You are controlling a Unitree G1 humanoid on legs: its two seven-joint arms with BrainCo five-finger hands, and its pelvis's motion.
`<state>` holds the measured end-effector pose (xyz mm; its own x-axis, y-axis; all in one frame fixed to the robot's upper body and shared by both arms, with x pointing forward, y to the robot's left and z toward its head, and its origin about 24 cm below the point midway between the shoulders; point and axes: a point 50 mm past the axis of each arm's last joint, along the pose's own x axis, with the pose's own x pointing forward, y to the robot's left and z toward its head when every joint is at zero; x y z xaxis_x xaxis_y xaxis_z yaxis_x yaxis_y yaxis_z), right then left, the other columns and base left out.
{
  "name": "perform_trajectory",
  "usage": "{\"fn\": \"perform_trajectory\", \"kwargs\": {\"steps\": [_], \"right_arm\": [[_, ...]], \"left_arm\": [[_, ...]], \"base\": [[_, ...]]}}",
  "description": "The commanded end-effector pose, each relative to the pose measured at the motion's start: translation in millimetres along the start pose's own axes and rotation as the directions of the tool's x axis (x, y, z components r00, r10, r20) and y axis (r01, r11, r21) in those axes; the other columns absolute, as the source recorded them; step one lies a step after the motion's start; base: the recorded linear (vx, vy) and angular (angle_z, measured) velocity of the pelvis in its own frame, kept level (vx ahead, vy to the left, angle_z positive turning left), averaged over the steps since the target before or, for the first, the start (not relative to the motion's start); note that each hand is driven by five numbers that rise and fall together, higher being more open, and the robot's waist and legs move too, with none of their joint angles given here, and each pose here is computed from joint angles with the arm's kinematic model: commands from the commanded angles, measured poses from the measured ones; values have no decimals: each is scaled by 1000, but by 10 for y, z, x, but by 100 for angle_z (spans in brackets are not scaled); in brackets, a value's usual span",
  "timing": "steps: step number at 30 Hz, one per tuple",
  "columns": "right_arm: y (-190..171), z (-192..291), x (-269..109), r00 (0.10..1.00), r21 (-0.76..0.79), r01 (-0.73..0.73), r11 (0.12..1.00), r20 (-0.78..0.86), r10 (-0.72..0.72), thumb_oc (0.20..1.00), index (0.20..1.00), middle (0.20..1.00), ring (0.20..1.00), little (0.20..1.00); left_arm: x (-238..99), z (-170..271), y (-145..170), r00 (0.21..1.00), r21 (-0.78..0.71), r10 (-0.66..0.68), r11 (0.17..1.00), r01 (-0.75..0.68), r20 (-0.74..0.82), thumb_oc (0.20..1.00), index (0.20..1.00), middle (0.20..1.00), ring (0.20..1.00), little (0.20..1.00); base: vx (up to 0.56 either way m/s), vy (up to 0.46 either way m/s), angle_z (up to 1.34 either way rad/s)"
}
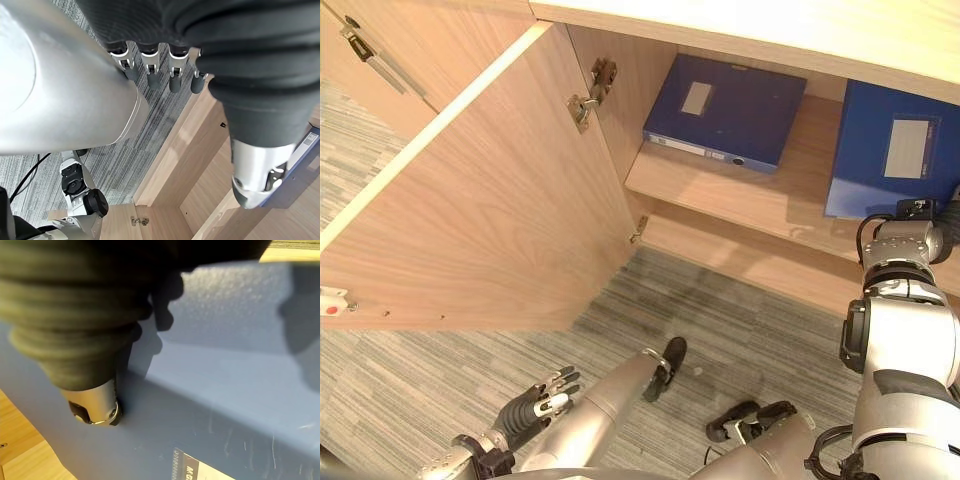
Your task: Put the empty folder in the office cabinet
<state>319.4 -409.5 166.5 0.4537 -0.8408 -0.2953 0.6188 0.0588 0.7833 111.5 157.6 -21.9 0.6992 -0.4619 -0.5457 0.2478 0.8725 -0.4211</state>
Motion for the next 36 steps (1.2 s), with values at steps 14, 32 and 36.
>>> {"fn": "perform_trajectory", "kwargs": {"steps": [14, 32, 36], "right_arm": [[312, 515, -5, 977, 52, -189, 981, 111, 182, 1000, 1000, 1000, 1000, 1000], [64, 579, 105, 983, -114, -155, 981, 81, 165, 1000, 1000, 1000, 1000, 1000], [-25, 545, 135, 986, -238, -141, 961, 49, 157, 1000, 1000, 1000, 1000, 1000]], "left_arm": [[-62, -125, -183, 993, -28, -107, 994, 105, -55, 1000, 1000, 1000, 1000, 1000], [-127, -190, -135, 994, -55, -85, 995, 81, -70, 1000, 1000, 1000, 1000, 1000], [-142, -191, -123, 994, -56, -86, 995, 82, -70, 1000, 1000, 1000, 1000, 1000]], "base": [[27, -3, 6], [8, 2, 3], [1, 2, 1]]}}
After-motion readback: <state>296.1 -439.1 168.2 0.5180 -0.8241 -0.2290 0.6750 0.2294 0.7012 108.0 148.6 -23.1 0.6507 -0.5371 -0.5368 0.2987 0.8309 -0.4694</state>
